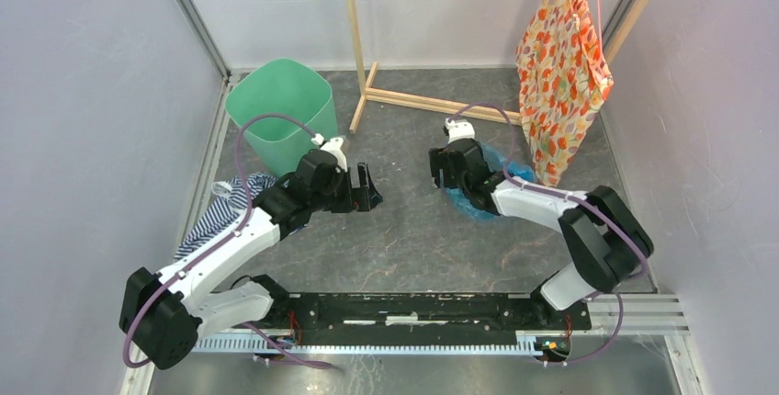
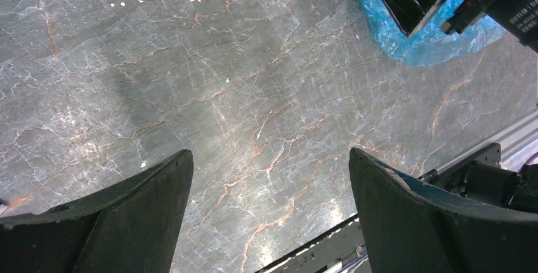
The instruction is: Put the trash bags into the trash bin
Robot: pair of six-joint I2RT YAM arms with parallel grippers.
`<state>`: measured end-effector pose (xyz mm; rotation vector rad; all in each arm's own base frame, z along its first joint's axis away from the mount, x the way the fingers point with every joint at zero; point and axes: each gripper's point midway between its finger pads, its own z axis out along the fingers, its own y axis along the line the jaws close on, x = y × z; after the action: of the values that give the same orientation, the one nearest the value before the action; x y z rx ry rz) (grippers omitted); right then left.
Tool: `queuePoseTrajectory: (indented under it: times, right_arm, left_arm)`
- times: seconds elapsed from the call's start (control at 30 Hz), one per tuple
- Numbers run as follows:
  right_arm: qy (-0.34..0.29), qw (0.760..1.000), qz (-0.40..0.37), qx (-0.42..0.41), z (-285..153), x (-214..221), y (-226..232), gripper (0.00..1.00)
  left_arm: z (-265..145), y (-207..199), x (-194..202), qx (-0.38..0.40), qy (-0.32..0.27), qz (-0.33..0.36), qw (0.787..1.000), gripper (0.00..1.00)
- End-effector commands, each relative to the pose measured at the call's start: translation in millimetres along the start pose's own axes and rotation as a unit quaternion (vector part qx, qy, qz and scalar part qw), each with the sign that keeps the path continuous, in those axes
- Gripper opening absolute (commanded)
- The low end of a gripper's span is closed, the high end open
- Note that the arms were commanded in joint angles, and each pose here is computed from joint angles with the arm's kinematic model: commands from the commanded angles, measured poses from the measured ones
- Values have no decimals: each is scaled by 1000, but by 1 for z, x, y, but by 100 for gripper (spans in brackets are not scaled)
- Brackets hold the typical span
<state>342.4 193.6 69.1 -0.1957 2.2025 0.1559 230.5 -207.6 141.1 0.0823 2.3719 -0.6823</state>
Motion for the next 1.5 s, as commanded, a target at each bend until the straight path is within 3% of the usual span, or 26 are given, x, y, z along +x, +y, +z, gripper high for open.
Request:
queuePoseTrajectory:
  times: [0.0, 0.07, 0.23, 0.3, 0.53, 0.6, 0.77, 0.9, 1.03, 1.23, 1.47]
  right_arm:
    - [-59, 998, 6, -8, 18, -47, 14, 77]
    - [-52, 999, -2, -7, 25, -45, 16, 62]
    - [-24, 999, -5, -45, 26, -30, 32, 12]
    - [-12, 998, -7, -69, 17, -22, 47, 1]
    - [-7, 984, -8, -180, -43, -2, 124, 0]
    - [-6, 979, -2, -206, -55, 2, 139, 5]
    - [-7, 974, -5, -224, -64, -3, 146, 55]
    - [-17, 970, -42, -240, -79, -20, 149, 81]
    - [-25, 970, -84, -227, -87, -33, 138, 89]
    - [-57, 977, -129, -162, -75, -66, 96, 88]
    - [-84, 985, -111, -99, -40, -92, 33, 90]
  left_arm:
    - [0, 0, -10, -5, -27, -7, 1000, 98]
    - [0, 2, -10, -11, -32, -11, 999, 98]
    - [-1, 9, -14, -27, -50, -25, 998, 97]
    - [-1, 10, -15, -31, -53, -28, 998, 97]
    - [-1, 10, -17, -33, -56, -33, 997, 95]
    - [0, 8, -18, -30, -53, -34, 998, 94]
    - [2, 4, -20, -27, -47, -37, 998, 91]
    - [0, 0, -24, -27, -43, -39, 998, 85]
    - [-2, 5, -20, -42, -32, -46, 998, 80]
    - [8, 13, 2, -55, -5, -77, 996, 78]
    - [24, 15, 9, -67, -15, -111, 991, 77]
